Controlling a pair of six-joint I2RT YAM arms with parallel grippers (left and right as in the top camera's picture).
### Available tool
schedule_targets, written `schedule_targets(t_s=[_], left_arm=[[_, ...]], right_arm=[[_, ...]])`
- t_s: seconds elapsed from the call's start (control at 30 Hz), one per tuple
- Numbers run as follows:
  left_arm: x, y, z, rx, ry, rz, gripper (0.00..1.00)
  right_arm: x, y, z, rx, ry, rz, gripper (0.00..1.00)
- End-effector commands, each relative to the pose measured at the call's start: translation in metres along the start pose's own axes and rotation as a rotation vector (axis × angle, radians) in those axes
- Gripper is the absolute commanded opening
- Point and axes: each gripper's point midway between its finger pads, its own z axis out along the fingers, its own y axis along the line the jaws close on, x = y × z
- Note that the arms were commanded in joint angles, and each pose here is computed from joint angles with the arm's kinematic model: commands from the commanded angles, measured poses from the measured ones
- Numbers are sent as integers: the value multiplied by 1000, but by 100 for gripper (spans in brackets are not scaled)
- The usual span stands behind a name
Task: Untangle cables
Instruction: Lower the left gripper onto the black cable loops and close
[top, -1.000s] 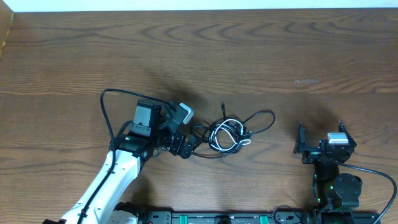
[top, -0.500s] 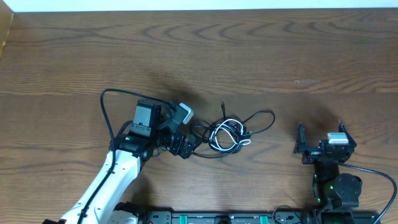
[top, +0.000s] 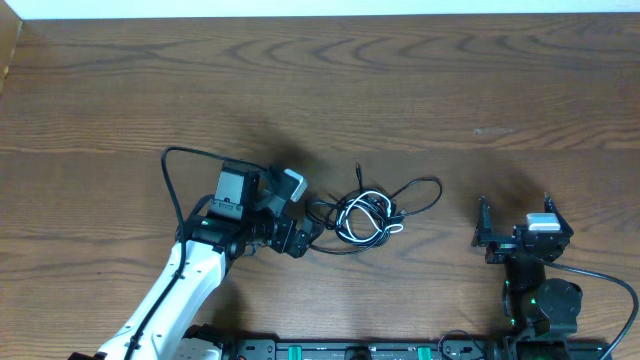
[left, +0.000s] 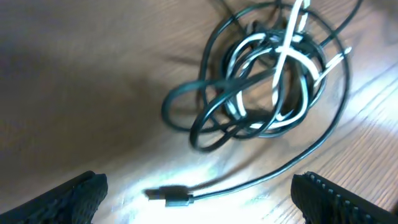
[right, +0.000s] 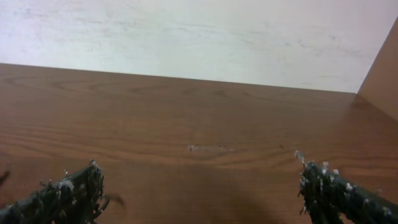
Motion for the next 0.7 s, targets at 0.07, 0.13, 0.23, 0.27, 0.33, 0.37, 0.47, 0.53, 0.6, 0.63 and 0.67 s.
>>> schedule_targets(t_s=[0.07,0.13,0.23,0.27,0.33,0.37,0.47,0.53,0.6,0.63,0.67], left_arm=[[0,8,-5,-68,34,-24,99],[1,11,-7,-111,55,-14,99],[-2,12,-11,-161,79,15,99],[-5,10,-11,-170,76,32,99],[-8,8,-11,-176,71,46,99],[-9,8,-11,-175,69,46,99],[-8,8,-11,-175,73,45,99],[-7,8,-11,-175,76,44,99],[-7,8,-11,-175,76,44,99],[-7,8,-11,-175,76,45,99],[-7,8,-11,-175,76,45,99]], right_arm=[[0,-1,0,4,-1,13,99],[0,-1,0,3,-1,13,99],[0,-1,0,4,-1,13,99],[0,-1,0,3,-1,13,99],[0,-1,0,3,-1,13,99],[0,-1,0,4,-1,13,99],[0,-1,0,3,-1,13,99],[0,-1,0,3,-1,13,99],[0,-1,0,4,-1,13,99],[0,-1,0,4,-1,13,99],[0,-1,0,4,-1,13,99]])
